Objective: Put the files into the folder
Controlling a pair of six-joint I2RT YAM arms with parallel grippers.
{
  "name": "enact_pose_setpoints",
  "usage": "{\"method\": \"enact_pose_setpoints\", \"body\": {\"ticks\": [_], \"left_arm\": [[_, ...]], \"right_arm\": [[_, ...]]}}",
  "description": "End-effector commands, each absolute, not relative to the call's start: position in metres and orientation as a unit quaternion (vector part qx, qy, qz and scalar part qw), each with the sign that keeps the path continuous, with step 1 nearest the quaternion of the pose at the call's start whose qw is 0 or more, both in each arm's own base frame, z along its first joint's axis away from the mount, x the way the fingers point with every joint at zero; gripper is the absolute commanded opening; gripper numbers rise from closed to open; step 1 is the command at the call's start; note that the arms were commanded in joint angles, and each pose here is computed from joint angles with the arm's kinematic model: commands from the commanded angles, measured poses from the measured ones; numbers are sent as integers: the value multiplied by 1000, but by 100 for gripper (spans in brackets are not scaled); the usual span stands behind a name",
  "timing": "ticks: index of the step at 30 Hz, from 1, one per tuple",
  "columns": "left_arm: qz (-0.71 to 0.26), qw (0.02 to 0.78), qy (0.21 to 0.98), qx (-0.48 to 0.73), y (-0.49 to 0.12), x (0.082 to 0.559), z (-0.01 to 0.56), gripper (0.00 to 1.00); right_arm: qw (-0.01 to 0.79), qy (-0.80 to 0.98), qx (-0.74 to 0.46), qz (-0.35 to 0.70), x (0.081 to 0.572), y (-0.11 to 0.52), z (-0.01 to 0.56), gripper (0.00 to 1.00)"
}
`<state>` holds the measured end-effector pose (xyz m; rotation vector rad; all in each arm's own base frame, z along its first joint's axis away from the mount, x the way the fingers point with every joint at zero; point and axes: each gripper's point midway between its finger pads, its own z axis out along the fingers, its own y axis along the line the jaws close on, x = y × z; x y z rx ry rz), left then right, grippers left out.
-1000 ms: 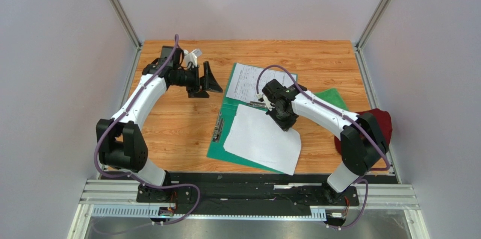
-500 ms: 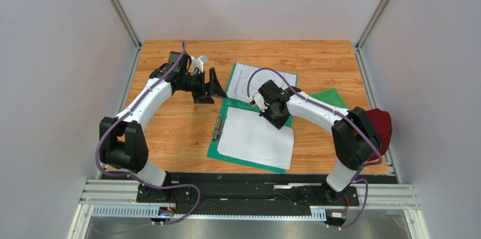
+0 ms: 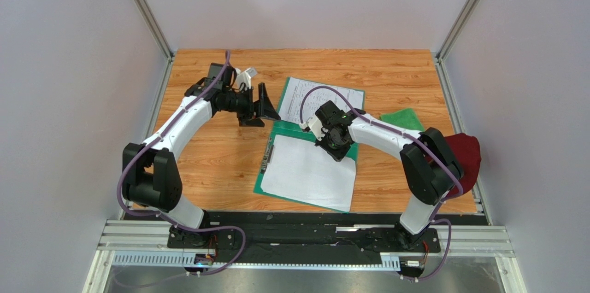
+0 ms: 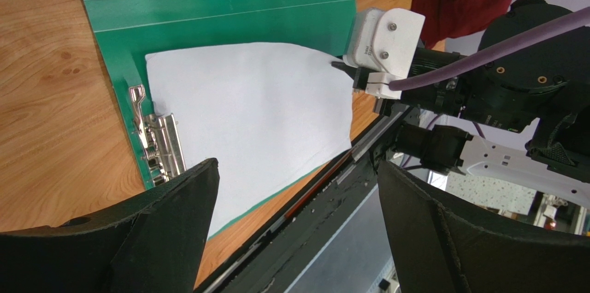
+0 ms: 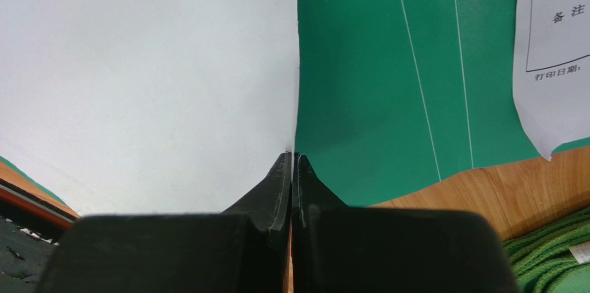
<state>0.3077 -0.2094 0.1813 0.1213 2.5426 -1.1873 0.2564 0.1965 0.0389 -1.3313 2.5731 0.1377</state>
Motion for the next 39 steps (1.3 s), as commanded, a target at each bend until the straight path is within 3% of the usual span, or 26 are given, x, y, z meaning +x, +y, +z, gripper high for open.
{"method": "enact_pose_setpoints", "body": {"ticks": [1, 29, 35, 39], "left_arm": [[-417, 180, 890, 48, -211, 311, 185, 93], [-419, 169, 891, 47, -213, 309, 177, 93], [-419, 167, 891, 47, -213, 309, 176, 93], [-420, 165, 891, 48, -214, 308, 174, 93]], "right_arm": [[144, 872, -465, 47, 271, 207, 41, 0], [156, 870, -468, 3, 290, 213, 39, 0], [153, 874, -462, -13, 293, 209, 39, 8], [156, 880, -449, -11, 294, 212, 41, 20]]}}
